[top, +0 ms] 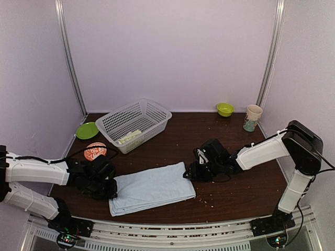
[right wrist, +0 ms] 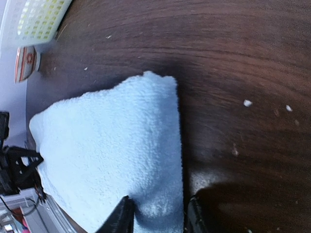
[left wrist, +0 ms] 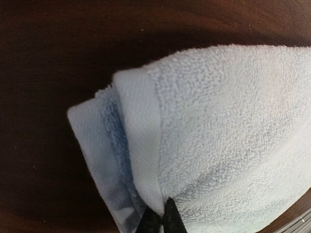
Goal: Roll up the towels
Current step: Smooth out the towel at the center of the board.
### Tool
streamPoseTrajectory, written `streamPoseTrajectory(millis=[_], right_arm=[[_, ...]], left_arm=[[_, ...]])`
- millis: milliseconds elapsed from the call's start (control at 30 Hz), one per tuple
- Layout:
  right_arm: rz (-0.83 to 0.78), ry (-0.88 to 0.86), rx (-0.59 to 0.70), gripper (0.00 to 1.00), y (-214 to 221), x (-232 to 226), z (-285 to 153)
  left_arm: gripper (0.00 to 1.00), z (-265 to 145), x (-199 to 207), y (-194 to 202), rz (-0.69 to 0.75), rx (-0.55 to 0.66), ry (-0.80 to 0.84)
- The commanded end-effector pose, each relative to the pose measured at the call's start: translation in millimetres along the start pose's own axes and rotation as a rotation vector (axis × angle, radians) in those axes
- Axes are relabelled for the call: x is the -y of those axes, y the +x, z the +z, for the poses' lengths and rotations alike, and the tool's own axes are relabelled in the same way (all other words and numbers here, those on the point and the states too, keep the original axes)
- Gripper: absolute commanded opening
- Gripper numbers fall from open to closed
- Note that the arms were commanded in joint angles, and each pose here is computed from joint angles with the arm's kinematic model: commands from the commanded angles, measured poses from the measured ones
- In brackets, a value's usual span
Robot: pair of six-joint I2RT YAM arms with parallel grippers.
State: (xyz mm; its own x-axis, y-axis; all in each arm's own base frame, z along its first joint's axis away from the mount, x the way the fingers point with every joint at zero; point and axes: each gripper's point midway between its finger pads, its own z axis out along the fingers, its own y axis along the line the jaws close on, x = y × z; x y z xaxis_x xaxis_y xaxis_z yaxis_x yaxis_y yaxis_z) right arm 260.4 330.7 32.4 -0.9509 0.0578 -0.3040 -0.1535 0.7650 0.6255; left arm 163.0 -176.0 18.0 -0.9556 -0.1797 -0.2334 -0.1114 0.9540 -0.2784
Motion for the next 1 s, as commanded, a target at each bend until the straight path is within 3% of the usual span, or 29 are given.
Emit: streamPoseTrajectory(millis=[0, 100, 267, 433, 567, 700, 733, 867, 967], right_arm=[[0.008, 0.01, -0.059, 0.27, 7, 5, 12], [0.009, 0.062, -0.039, 0.0, 4, 15, 10], [-0.018, 0.286, 0.132, 0.0, -21, 48, -32], [-0.035, 0.489, 0.227, 0.0, -26, 80, -84], [-0.036, 0.57, 0.234, 0.0, -15, 100, -106], [-0.031, 0.575, 0.174, 0.0, 4, 112, -100], [-0.029, 0.561, 0.155, 0.04, 8, 112, -96], [-0.012, 0.497, 0.155, 0.44, 11, 103, -96], [-0.013, 0.453, 0.181, 0.54, 4, 91, -103]], left_arm=[[0.0, 7, -14, 7, 0.008, -0.013, -0.052], [0.0, 7, -13, 5, 0.021, -0.013, -0.057], [0.0, 7, -1, -4, 0.056, 0.005, -0.046], [0.0, 14, 43, -25, 0.123, 0.014, 0.017], [0.0, 30, 76, -36, 0.182, -0.006, 0.035], [0.0, 46, 87, -37, 0.2, -0.033, 0.021], [0.0, 47, 87, -37, 0.2, -0.035, 0.02], [0.0, 44, 83, -35, 0.202, -0.036, 0.017], [0.0, 38, 80, -36, 0.202, -0.028, 0.014]])
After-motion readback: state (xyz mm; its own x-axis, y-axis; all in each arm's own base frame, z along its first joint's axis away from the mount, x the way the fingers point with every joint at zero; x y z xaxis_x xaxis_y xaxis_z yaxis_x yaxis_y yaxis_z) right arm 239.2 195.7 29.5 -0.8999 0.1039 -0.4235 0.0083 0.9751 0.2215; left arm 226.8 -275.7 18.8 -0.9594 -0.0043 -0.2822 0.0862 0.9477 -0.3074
